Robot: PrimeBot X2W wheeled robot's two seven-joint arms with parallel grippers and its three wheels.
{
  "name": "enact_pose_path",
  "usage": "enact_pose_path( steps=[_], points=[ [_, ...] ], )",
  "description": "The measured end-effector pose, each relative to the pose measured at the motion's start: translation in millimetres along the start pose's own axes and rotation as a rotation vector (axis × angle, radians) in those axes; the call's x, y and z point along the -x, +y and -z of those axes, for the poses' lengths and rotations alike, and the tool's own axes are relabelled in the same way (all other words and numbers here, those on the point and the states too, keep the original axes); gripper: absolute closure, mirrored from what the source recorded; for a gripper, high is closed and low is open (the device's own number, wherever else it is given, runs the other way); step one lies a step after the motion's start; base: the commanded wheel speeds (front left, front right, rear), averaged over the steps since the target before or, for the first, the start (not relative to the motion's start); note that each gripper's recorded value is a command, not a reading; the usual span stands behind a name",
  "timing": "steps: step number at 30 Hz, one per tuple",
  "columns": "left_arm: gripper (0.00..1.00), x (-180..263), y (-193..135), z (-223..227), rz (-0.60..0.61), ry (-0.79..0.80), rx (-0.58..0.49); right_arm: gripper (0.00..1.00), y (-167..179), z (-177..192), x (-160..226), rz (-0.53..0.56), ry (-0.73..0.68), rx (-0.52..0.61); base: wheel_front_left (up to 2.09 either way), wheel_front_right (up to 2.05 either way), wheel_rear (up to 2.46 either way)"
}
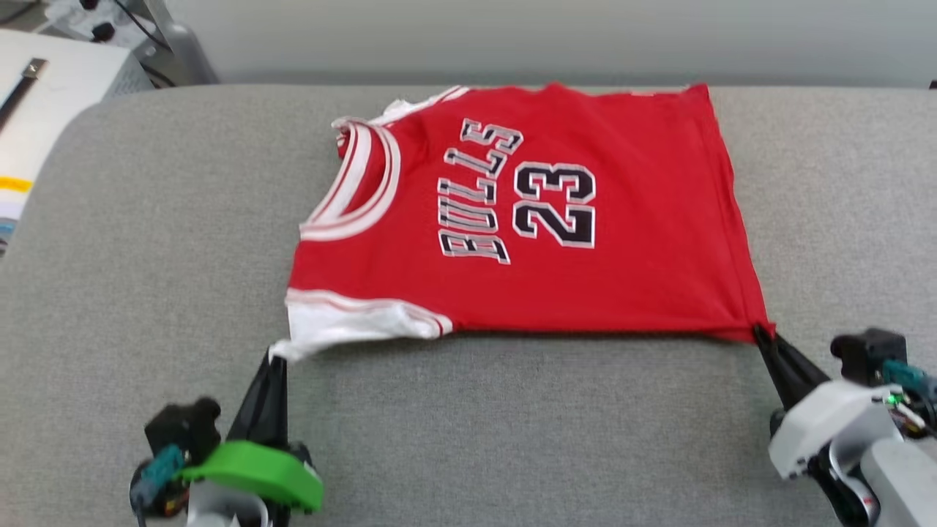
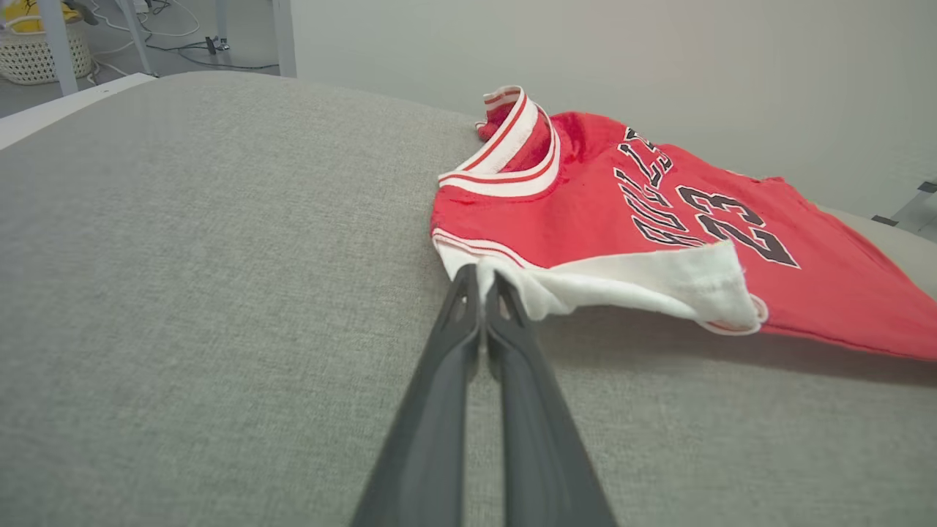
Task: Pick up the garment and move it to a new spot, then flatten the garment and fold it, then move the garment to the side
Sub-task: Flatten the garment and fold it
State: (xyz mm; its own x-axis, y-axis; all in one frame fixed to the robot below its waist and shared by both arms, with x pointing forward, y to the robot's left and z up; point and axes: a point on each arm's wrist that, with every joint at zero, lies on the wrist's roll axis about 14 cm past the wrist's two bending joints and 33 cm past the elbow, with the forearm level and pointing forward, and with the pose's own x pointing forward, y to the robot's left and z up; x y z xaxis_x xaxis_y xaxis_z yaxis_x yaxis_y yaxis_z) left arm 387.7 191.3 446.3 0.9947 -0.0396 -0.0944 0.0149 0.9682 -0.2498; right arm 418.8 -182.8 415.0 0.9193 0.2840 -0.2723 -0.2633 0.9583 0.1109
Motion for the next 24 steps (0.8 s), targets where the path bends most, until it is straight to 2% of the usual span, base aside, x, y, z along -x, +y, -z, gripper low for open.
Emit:
enact_pose_path(
  steps=[15, 24],
  points=[
    [1.00, 104.6, 5.8, 44.8, -0.101, 0.112, 0.090, 1.00, 7.4, 41.2, 89.1, 0.042, 0.077, -0.067, 0.00, 0.00, 0.00],
    [1.00, 121.1, 6.3, 50.5, -0.111, 0.127, 0.093, 1.00, 10.6, 31.8, 99.7, 0.065, 0.060, -0.085, 0.00, 0.00, 0.00]
  ],
)
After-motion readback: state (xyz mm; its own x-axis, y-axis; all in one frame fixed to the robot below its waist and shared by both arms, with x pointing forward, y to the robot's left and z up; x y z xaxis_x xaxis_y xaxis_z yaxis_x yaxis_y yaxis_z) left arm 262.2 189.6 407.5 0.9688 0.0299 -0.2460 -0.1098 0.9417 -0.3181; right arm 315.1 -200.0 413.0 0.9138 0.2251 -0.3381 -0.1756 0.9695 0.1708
